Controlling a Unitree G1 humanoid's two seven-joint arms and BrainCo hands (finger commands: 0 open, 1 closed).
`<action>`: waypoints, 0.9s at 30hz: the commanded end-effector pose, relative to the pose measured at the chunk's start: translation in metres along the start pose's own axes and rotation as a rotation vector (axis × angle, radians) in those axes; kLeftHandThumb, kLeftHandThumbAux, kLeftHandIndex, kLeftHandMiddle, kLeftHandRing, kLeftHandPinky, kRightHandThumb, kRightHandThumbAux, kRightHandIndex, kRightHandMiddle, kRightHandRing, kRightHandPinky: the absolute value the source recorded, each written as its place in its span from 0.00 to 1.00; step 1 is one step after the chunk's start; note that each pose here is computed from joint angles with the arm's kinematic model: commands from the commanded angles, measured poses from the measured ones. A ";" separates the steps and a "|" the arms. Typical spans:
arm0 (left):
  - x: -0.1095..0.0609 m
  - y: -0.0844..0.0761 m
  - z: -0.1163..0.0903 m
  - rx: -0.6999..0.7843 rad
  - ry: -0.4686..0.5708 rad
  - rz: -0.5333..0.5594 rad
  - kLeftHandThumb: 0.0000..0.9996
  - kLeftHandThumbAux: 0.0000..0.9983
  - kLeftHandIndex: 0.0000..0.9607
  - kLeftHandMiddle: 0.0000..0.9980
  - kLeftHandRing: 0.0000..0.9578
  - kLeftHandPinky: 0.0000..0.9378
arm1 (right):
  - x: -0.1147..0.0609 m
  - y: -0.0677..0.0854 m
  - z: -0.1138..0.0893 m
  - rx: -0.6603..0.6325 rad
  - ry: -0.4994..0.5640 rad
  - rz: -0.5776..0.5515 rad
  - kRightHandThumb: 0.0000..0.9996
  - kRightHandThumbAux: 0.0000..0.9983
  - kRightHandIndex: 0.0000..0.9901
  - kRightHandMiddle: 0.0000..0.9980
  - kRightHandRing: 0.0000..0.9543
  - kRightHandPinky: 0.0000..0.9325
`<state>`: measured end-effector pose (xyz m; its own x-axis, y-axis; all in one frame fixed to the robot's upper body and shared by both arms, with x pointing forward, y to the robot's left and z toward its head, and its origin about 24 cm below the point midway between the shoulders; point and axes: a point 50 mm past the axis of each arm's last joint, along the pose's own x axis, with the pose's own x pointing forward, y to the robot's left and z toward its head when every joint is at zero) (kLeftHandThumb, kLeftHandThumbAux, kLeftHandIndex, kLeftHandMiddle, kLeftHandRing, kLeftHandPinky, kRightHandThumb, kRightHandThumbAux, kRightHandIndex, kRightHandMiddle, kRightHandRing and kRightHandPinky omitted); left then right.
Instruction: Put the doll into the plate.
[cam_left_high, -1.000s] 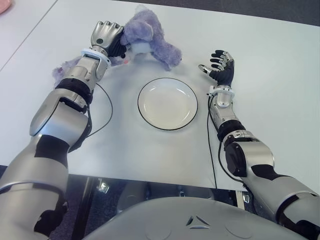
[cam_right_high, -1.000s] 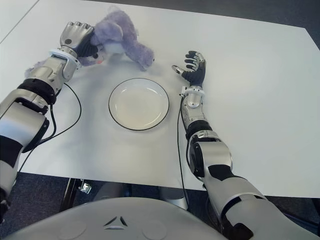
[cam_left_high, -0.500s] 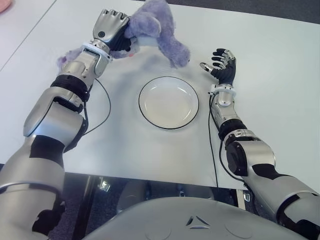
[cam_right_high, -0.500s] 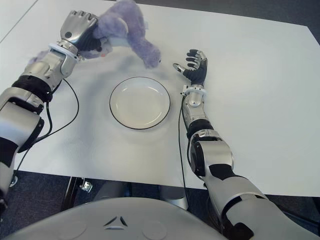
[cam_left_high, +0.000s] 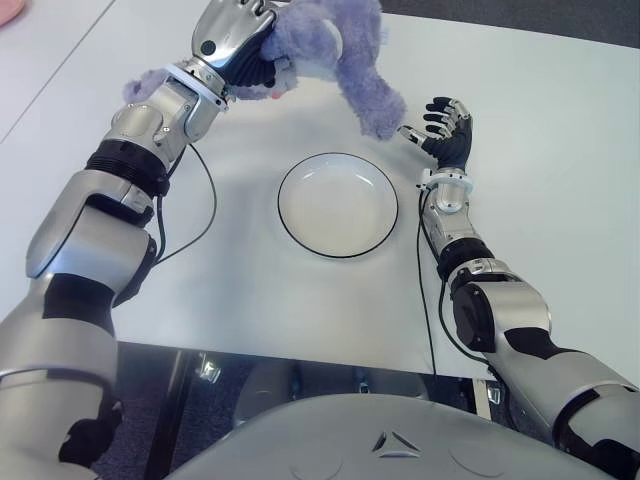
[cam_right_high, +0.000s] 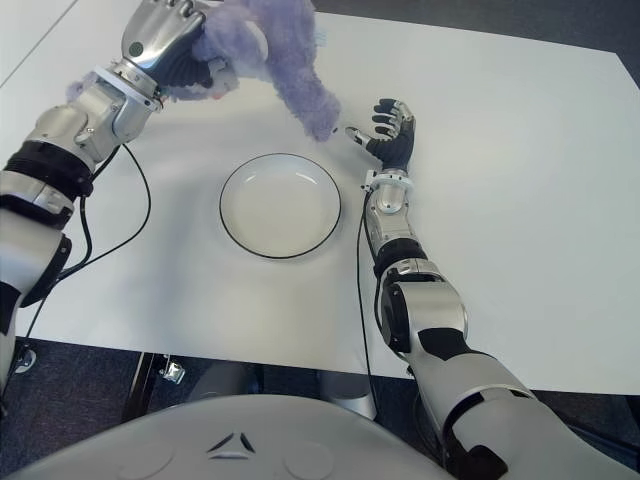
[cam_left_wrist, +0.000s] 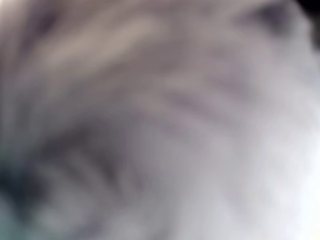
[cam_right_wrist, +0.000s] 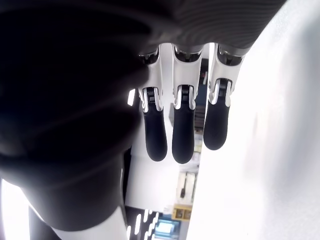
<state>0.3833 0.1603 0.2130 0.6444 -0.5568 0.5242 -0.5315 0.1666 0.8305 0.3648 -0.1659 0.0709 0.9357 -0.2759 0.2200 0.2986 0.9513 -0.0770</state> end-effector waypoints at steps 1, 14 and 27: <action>-0.016 -0.004 0.014 -0.076 -0.063 -0.030 0.89 0.72 0.84 0.88 0.91 0.94 | -0.143 -0.023 -0.128 -0.139 0.574 0.049 0.02 0.98 0.30 0.35 0.36 0.37; -0.021 0.008 0.037 -0.142 -0.133 -0.030 0.92 0.70 0.84 0.88 0.92 0.95 | -0.143 -0.024 -0.128 -0.137 0.569 0.046 0.01 0.98 0.30 0.35 0.36 0.37; -0.028 0.017 0.052 -0.197 -0.189 -0.052 0.94 0.69 0.84 0.88 0.91 0.94 | -0.142 -0.026 -0.129 -0.147 0.571 0.048 0.01 0.97 0.30 0.34 0.37 0.39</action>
<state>0.3450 0.1341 0.2085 0.5473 -0.6759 0.4936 -0.4473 0.2622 0.8551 0.3643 -0.1619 0.0691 0.9389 -0.2704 0.2131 0.2909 0.9541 -0.0710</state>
